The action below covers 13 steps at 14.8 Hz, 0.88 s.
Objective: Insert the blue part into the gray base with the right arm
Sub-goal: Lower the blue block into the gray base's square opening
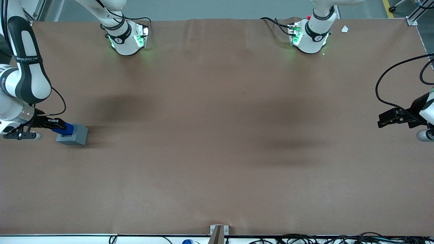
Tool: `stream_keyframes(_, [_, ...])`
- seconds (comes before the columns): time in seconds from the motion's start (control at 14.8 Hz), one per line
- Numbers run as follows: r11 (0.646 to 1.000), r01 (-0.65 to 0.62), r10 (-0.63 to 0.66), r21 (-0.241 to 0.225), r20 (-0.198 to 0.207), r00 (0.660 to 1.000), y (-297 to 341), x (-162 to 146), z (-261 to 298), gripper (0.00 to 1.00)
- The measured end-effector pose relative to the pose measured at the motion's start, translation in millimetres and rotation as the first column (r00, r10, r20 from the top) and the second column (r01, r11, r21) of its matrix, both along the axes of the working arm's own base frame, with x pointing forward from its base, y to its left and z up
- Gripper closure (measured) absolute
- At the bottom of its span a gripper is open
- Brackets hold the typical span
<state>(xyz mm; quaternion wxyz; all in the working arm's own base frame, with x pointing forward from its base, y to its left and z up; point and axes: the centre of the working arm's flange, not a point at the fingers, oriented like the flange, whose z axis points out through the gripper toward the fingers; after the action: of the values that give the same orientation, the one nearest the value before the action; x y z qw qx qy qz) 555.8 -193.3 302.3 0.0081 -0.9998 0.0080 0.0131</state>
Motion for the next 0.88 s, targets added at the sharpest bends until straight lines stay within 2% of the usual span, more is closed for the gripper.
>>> stream_keyframes(0.88, [1.000, 0.001, -0.001, -0.003, 0.008, 1.000, -0.6, 0.9, -0.1, 0.49])
